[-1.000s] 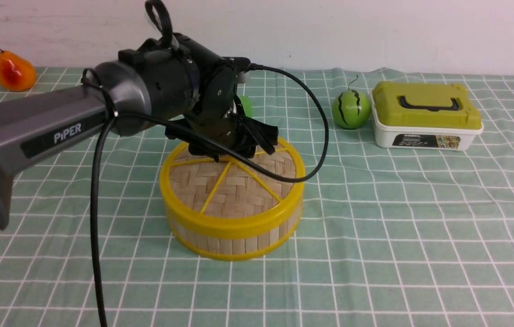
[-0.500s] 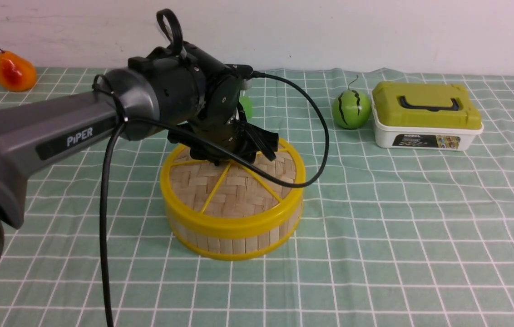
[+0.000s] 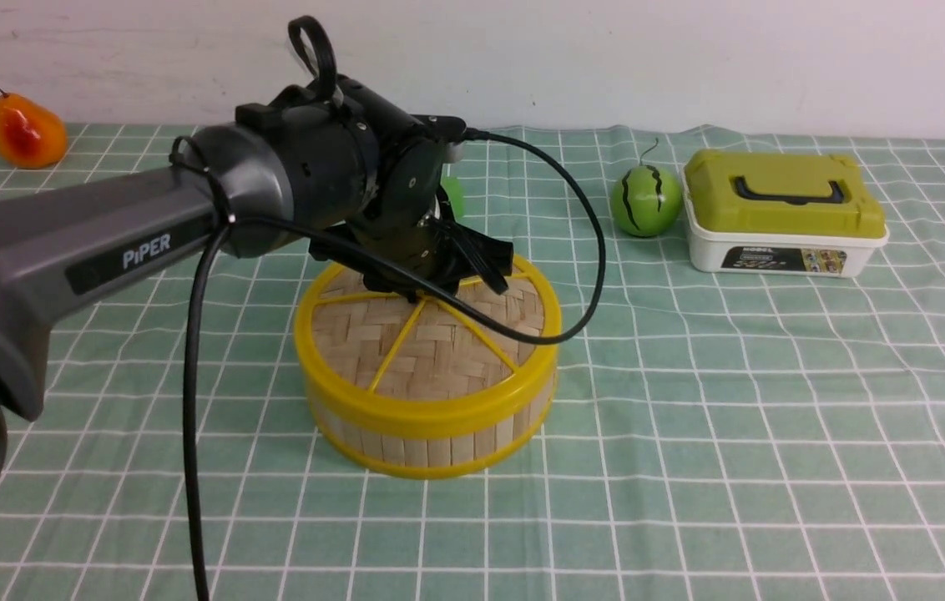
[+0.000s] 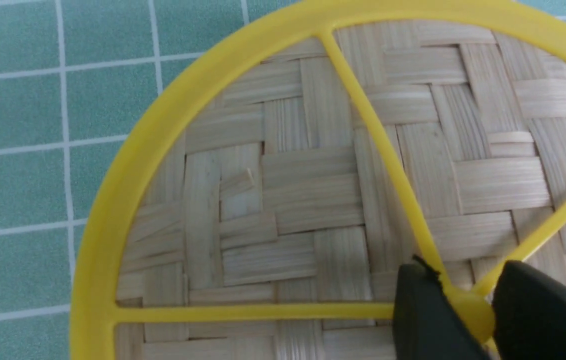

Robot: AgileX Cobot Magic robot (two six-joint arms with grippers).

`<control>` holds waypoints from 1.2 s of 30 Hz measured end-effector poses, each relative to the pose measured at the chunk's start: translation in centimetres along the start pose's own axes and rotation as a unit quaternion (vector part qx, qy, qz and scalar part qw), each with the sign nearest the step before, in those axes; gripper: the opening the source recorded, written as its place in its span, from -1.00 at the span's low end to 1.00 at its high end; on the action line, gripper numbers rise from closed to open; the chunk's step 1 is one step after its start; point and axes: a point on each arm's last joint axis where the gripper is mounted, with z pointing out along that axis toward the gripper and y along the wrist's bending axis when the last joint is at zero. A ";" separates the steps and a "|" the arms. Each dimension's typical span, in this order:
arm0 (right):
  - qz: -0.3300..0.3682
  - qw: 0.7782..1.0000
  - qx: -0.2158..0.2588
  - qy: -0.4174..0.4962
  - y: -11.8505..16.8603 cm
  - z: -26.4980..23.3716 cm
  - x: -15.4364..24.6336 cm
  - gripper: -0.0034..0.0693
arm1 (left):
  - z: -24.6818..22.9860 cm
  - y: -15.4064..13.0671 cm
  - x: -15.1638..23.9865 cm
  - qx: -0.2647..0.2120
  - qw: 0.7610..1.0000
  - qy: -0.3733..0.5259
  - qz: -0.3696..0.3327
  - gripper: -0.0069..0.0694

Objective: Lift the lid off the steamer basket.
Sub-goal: Use the left arm to lift the lid of the steamer, then use the left arm to place the steamer lid on the table

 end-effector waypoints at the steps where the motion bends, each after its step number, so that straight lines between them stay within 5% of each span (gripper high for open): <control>1: 0.000 1.000 0.000 0.000 0.0 0.0 0.0 -0.24 | 0.0 0.0 0.0 0.000 1.000 0.000 0.000 -0.44; 13: 0.000 1.000 0.000 0.000 0.0 0.0 0.0 -0.24 | -1.5 0.1 -1.0 -0.019 1.000 0.018 -0.009 -0.54; 21: 0.000 1.000 0.000 0.000 0.0 0.0 0.0 -0.24 | -8.8 0.4 -4.9 -0.013 0.999 -0.041 -0.027 -0.54; 30: 0.000 1.000 0.000 0.000 0.0 0.0 0.0 -0.24 | -19.9 3.9 -5.2 -0.080 0.994 -0.063 0.035 -0.54; 36: 0.000 1.000 0.000 0.000 0.0 0.0 0.0 -0.24 | -21.8 7.6 -3.3 -0.109 0.993 -0.051 -0.002 -0.54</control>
